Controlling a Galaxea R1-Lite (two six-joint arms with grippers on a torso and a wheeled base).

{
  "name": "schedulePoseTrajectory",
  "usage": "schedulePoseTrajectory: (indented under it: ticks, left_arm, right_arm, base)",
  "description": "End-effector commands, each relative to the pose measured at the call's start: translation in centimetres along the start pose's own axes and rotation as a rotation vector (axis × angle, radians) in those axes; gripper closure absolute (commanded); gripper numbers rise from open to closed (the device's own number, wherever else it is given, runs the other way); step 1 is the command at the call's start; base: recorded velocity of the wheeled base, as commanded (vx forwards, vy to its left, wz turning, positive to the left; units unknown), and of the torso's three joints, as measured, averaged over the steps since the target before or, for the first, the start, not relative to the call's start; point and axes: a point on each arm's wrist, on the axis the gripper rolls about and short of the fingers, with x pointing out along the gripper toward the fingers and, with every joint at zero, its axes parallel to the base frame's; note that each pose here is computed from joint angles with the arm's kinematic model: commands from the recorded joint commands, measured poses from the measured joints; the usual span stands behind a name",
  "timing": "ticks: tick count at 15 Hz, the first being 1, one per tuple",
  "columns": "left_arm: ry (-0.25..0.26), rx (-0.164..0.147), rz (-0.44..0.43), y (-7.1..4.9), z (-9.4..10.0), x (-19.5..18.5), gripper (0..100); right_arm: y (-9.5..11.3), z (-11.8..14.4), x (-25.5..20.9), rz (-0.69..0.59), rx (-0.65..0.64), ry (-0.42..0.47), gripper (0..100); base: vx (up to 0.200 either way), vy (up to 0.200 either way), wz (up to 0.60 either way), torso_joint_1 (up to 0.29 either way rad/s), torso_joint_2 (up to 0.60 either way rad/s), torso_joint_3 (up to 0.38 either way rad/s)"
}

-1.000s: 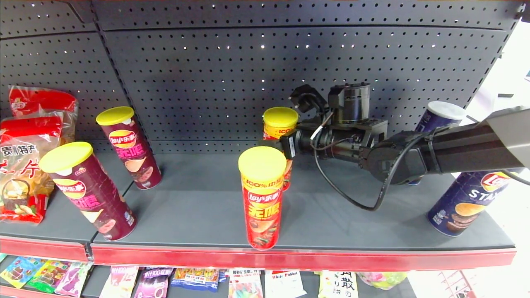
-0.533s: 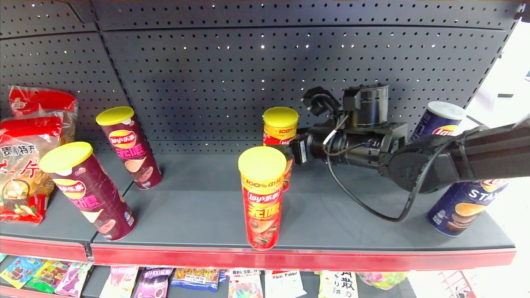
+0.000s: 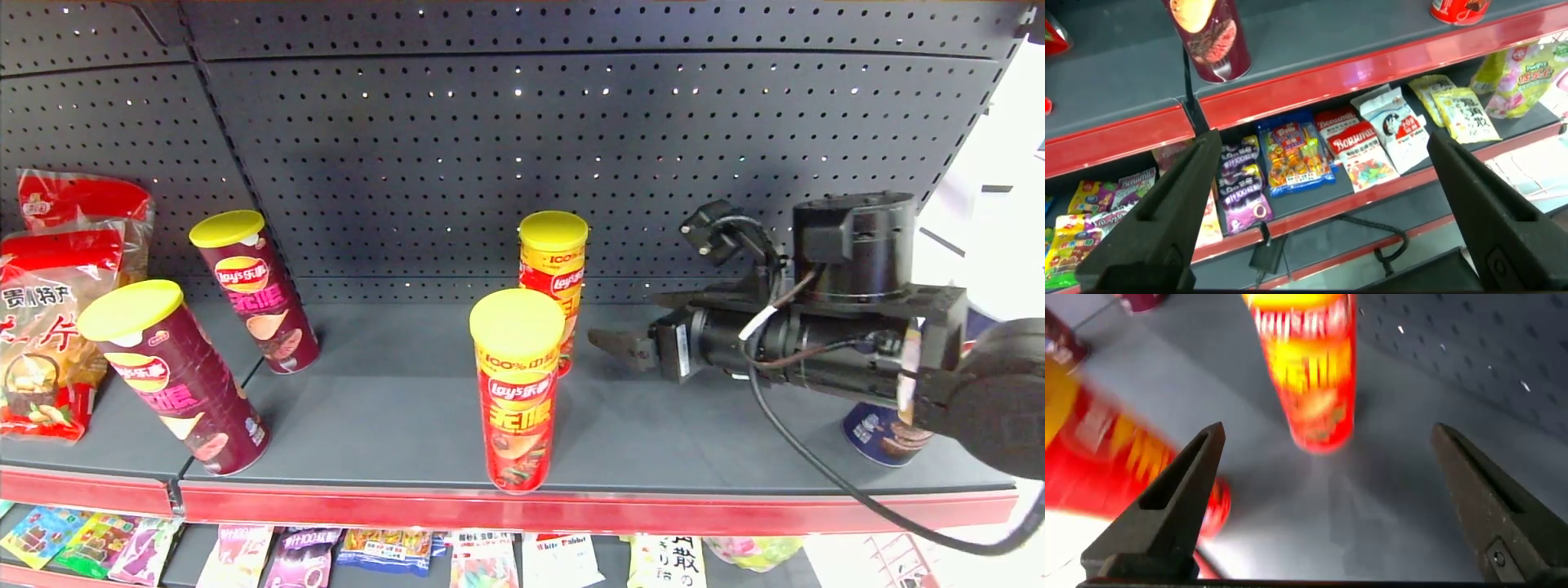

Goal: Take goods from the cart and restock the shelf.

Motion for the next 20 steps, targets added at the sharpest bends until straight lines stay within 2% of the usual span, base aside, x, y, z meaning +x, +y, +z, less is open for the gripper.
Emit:
schedulePoseTrajectory:
  ticks: [1,2,3,4,5,6,7,9,11,13,15,16,20]
  left_arm:
    - [0.046,0.002,-0.002,0.0,0.3,0.4,0]
    - [0.057,0.002,-0.003,0.0,0.5,0.5,0]
    - [0.096,0.004,-0.008,0.1,1.7,1.1,0]
    - [0.101,0.004,-0.008,0.1,2.2,1.4,0]
    - [0.123,0.005,-0.015,0.2,3.9,2.9,0]
    - [0.128,0.005,-0.031,0.2,4.5,3.7,0]
    - [0.148,0.001,-0.087,0.1,5.4,5.1,0]
    - [0.195,-0.005,-0.148,-0.1,6.1,7.1,0]
    - [0.228,-0.005,-0.163,-0.1,6.4,8.5,0]
    - [0.265,-0.013,-0.174,-0.2,7.7,12.0,0]
    - [0.282,-0.015,-0.189,-0.3,8.2,13.6,0]
    - [0.307,-0.019,-0.201,-0.3,8.7,15.2,0]
    - [0.381,-0.038,-0.212,-0.7,9.6,19.2,0]
  right_arm:
    - [0.6,-1.1,-6.0,-0.022,-0.007,-0.036,0]
    - [0.7,-1.6,-6.8,-0.023,-0.009,-0.034,0]
    - [1.0,-3.6,-10.5,-0.03,-0.012,-0.044,0]
    - [1.1,-4.2,-11.5,-0.03,-0.013,-0.052,0]
    - [1.5,-6.3,-15.2,-0.028,-0.023,-0.087,0]
    - [1.6,-7.5,-16.9,-0.028,-0.032,-0.113,0]
    - [1.8,-9.5,-19.4,-0.04,-0.049,-0.165,0]
    - [1.6,-11.7,-22.4,-0.163,-0.043,-0.209,0]
    - [1.6,-12.8,-24.7,-0.293,-0.02,-0.204,0]
    - [2.6,-16.1,-28.9,-0.475,0.01,-0.245,0]
    - [3.5,-18.5,-30.1,-0.551,0.025,-0.256,0]
    - [3.8,-19.5,-30.4,-0.584,0.038,-0.231,0]
    - [3.4,-19.2,-29.9,-0.668,0.063,-0.159,0]
  base:
    - [0.0,0.0,0.0,0.0,0.0,0.0]
    - [0.0,0.0,0.0,0.0,0.0,0.0]
    - [0.0,0.0,0.0,0.0,0.0,0.0]
    - [0.0,0.0,0.0,0.0,0.0,0.0]
    - [0.0,0.0,0.0,0.0,0.0,0.0]
    - [0.0,0.0,0.0,0.0,0.0,0.0]
    - [0.0,0.0,0.0,0.0,0.0,0.0]
    - [0.0,0.0,0.0,0.0,0.0,0.0]
    - [0.0,0.0,0.0,0.0,0.0,0.0]
    - [0.0,0.0,0.0,0.0,0.0,0.0]
    - [0.0,0.0,0.0,0.0,0.0,0.0]
    - [0.0,0.0,0.0,0.0,0.0,0.0]
    - [0.0,0.0,0.0,0.0,0.0,0.0]
